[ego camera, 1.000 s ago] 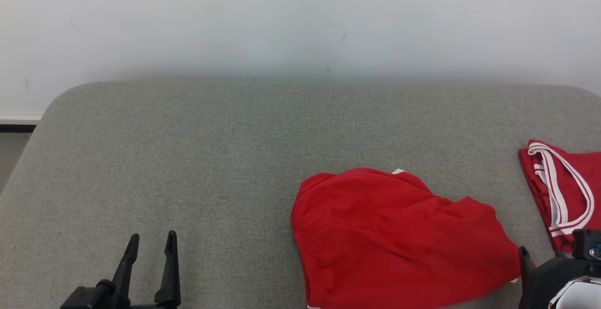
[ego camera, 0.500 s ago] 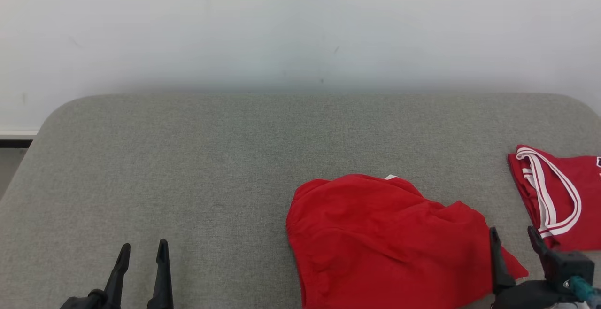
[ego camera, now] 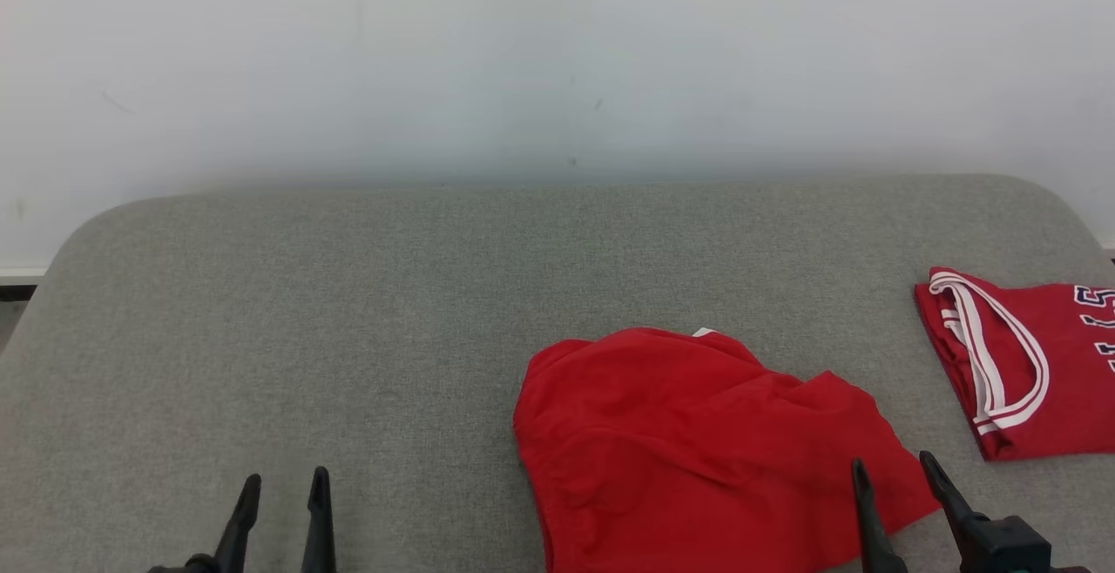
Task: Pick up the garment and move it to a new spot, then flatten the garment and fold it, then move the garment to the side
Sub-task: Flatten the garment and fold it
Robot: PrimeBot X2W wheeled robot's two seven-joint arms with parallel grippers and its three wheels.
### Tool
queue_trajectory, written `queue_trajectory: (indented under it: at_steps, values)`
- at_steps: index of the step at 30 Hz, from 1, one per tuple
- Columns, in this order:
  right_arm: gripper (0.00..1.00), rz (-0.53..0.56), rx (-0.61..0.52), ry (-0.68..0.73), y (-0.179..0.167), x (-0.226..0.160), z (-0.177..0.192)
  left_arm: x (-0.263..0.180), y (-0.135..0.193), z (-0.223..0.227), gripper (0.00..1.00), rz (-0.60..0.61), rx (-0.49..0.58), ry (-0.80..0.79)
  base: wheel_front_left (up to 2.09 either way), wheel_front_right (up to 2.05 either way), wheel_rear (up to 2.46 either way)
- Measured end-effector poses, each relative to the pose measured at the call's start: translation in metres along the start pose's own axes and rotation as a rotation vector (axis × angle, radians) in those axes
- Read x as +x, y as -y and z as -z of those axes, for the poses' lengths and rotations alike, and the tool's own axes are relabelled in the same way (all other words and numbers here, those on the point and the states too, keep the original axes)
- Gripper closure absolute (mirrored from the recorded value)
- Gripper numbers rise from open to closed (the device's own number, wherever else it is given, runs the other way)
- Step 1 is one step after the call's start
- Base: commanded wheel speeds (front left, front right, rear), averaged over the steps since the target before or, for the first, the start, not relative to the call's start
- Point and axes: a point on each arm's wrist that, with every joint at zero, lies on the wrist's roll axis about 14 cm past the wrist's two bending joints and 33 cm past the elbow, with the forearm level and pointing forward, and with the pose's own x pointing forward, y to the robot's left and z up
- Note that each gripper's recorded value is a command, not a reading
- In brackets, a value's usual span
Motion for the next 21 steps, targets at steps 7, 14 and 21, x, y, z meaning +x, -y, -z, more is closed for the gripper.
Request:
queue_trajectory:
  at_steps: [7, 14, 21]
  values:
    - [0.0, 0.012, 0.013, 0.006, 0.003, -0.002, -0.001, 0.0, 0.036, 0.038, 0.0, 0.1, -0.058, -0.123, 0.0, 0.0, 0.0]
    - [0.0, 0.033, 0.024, -0.012, 0.008, -0.004, 0.003, 0.031, 0.094, 0.069, 0.0, 0.263, -0.109, -0.291, 0.0, 0.0, 0.0]
    - [0.0, 0.072, 0.031, -0.024, 0.02, -0.004, 0.007, 0.063, 0.132, 0.094, 0.0, 0.344, -0.136, -0.424, 0.0, 0.0, 0.0]
